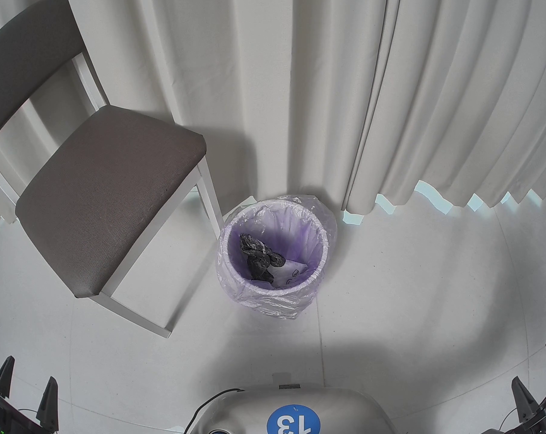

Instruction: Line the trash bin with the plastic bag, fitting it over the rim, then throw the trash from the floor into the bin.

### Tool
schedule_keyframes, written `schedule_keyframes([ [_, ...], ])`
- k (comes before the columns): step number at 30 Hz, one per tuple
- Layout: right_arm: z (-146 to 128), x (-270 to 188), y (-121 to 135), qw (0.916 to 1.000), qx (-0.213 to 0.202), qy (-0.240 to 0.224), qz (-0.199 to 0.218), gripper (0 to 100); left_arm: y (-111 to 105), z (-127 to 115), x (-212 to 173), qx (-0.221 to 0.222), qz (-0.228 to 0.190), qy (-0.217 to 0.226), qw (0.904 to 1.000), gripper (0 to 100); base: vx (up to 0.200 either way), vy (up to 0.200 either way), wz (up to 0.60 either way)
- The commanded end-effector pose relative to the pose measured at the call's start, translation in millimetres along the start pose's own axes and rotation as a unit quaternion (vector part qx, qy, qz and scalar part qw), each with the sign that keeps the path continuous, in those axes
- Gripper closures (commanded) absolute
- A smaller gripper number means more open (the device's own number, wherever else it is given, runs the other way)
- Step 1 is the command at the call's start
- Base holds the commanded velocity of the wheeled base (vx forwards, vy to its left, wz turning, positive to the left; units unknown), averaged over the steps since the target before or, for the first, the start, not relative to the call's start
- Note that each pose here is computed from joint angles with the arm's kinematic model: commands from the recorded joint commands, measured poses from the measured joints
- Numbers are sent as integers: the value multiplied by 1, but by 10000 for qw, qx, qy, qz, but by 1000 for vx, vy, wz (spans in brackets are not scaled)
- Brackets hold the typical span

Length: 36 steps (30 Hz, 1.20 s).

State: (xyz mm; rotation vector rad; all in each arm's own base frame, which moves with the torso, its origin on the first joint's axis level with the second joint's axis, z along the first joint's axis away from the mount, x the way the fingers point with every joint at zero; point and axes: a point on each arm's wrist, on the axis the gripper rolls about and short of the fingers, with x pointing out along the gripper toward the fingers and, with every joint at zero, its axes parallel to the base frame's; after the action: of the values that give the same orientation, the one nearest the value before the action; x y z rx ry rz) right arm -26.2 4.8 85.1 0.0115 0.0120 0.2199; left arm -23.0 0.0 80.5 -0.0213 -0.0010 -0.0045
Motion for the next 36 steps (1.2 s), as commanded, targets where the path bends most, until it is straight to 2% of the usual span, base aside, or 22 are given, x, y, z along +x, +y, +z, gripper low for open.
schedule_keyframes([
  [1, -1, 0, 0, 10000, -13, -30, 5, 0, 0, -5, 0, 7, 7, 21, 10000, 0, 0, 0, 0],
  [4, -1, -1, 0, 9999, -79, -15, 74, 0, 0, -5, 0, 22, 15, 28, 10000, 0, 0, 0, 0],
  [6, -1, -1, 1, 9993, -343, -33, 119, 0, 0, -5, 0, 37, 15, 20, 10000, 0, 0, 0, 0],
  [11, -2, 0, 1, 9976, -665, -40, 164, 0, 0, -5, 0, 60, 23, 28, 10000, 0, 0, 0, 0],
  [14, -2, 0, 3, 9951, -800, -142, 571, 0, 0, -5, 0, 60, 15, 20, 10000, 0, 0, 0, 0],
  [16, -2, 1, 3, 9939, -836, -217, 688, 0, 0, -5, 0, 68, 23, 20, 10000, 0, 0, 0, 0],
  [21, -2, 1, 3, 9952, -699, -234, 644, 0, 0, -5, 0, 68, 15, 20, 10000, 0, 0, 0, 0],
  [23, -2, 1, 2, 9983, -319, -230, 438, 0, 0, -5, 0, 37, 23, 20, 10000, 0, 0, 0, 0],
  [24, -2, 2, 0, 9993, -146, -352, 13, 0, 0, -5, 0, 68, 15, 20, 10000, 0, 0, 0, 0],
  [27, -1, 3, -1, 9986, -115, -468, -206, 0, 0, -5, 0, 68, 15, 20, 10000, 0, 0, 0, 0],
  [29, 1, 2, -3, 9969, -109, -542, -565, 0, 0, -5, 0, 68, 23, 20, 10000, 0, 0, 0, 0],
  [30, 1, 2, -3, 9969, -109, -542, -565, 0, 0, -5, 0, 68, 23, 20, 10000, 0, 0, 0, 0],
  [31, 0, 2, -4, 9961, -61, -494, -732, 0, 0, -5, 0, 60, 15, 20, 10000, 0, 0, 0, 0],
  [36, 0, 2, -4, 9959, -36, -489, -754, 0, 0, -5, 0, 60, 15, 20, 10000, 0, 0, 0, 0],
])
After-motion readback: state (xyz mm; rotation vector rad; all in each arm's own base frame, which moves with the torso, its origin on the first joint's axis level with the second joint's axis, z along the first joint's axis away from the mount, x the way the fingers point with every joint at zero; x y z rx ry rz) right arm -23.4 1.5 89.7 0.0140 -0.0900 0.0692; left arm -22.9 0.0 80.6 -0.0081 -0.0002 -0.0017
